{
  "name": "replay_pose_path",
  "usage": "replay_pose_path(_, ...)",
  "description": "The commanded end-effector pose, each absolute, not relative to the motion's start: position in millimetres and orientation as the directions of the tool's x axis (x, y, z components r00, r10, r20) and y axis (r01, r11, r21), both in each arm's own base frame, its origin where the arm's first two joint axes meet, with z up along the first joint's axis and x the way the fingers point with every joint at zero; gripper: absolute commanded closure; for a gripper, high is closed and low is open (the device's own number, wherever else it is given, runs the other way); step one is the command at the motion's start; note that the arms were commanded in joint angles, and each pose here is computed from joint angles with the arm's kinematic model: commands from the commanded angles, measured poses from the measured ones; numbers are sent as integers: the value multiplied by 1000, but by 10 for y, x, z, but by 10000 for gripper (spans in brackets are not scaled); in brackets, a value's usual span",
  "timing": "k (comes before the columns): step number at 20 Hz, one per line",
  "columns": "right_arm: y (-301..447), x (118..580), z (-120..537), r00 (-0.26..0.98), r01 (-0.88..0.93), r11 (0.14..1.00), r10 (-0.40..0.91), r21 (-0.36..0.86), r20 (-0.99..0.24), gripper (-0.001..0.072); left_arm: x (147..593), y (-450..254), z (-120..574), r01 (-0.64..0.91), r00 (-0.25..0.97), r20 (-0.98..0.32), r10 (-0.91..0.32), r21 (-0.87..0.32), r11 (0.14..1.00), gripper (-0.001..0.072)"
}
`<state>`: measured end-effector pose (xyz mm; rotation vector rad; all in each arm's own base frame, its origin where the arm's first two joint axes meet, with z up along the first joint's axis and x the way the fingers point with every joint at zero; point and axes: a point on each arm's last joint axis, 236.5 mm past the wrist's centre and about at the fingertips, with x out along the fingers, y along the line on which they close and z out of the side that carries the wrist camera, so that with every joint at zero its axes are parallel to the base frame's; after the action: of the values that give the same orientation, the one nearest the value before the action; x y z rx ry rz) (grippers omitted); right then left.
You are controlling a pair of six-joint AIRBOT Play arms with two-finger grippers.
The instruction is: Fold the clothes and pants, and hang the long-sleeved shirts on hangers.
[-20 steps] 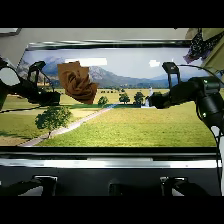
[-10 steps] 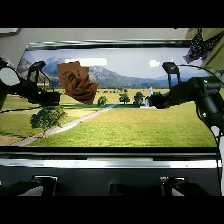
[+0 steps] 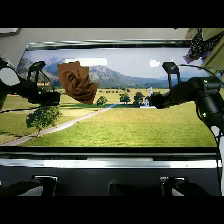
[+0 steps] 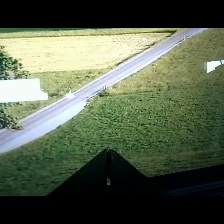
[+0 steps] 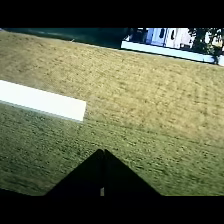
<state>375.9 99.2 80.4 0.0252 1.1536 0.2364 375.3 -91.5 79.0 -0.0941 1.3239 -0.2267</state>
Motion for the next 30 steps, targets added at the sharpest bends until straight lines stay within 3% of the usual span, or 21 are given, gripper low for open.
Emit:
replay_pose_path(1, 1001, 3796, 823, 399, -173, 975, 201, 142, -894, 677, 3817, -905, 781, 101, 245, -945, -217, -198, 975, 588)
replay_pose_path(2, 1003, 3811, 830, 406, -173, 975, 202, 142, -891, 677, 3877, -899, 785, 95, 266, -939, -217, -198, 976, 384)
replay_pose_path(3, 1001, 3807, 828, 404, -173, 975, 201, 142, -892, 676, 4024, -874, 811, 85, 323, -923, -207, -189, 978, 53)
replay_pose_path(4, 1000, 3806, 827, 404, -173, 975, 201, 141, -892, 658, 4275, -803, 888, 37, 419, -890, -182, -183, 982, -13)
replay_pose_path(6, 1001, 3801, 825, 402, -173, 975, 201, 142, -893, 511, 4794, -705, 1007, -27, 567, -811, -146, -195, 980, -13)
replay_pose_path(7, 999, 3788, 819, 396, -169, 975, 200, 144, -896, 455, 4985, -696, 919, -39, 582, -800, -143, -203, 978, -13)
replay_pose_path(11, 1001, 3810, 829, 406, -153, 977, 201, 151, -892, 440, 5441, -742, -172, -70, 448, -885, -124, -173, 982, -13)
replay_pose_path(15, 1003, 3814, 831, 407, -122, 978, 202, 166, -891, 440, 5577, -878, -865, -66, 354, -927, -126, -159, 985, -13)
replay_pose_path(16, 1002, 3815, 831, 408, -122, 979, 202, 166, -891, 440, 5579, -910, -896, -64, 347, -929, -130, -161, 985, 26)
replay_pose_path(17, 1003, 3816, 831, 408, -123, 979, 202, 166, -890, 440, 5582, -921, -884, -64, 349, -927, -134, -166, 984, 245)
replay_pose_path(18, 1002, 3815, 832, 408, -122, 979, 202, 166, -891, 440, 5567, -951, -834, -63, 345, -927, -144, -176, 982, 551)
replay_pose_path(19, 1002, 3803, 826, 403, -113, 979, 202, 170, -893, 440, 5529, -978, -772, -52, 331, -931, -153, -180, 982, 692)
replay_pose_path(22, 977, 3641, 757, 334, -81, 981, 191, 174, -923, 440, 5257, -1272, -453, 40, 243, -940, -240, -237, 971, 694)
replay_pose_path(23, 928, 3559, 719, 300, -60, 985, 171, 160, -939, 407, 5125, -1446, -297, 60, 213, -935, -283, -277, 959, 694)
replay_pose_path(24, 847, 3473, 682, 264, -24, 991, 136, 135, -955, 284, 5001, -1659, -135, 86, 192, -923, -333, -322, 943, 694)
replay_pose_path(25, 741, 3362, 656, 222, -10, 996, 92, 92, -971, 218, 4859, -1944, 50, 122, 171, -903, -395, -378, 918, 694)
replay_pose_path(27, 502, 3157, 682, 163, -1, 1000, -3, -4, -987, 218, 4547, -2569, 375, 204, 129, -854, -504, -474, 857, 694)
replay_pose_path(30, 145, 2913, 909, 159, 28, 991, -136, -134, -978, 218, 3986, -3435, 498, 264, 37, -825, -563, -536, 802, 694)
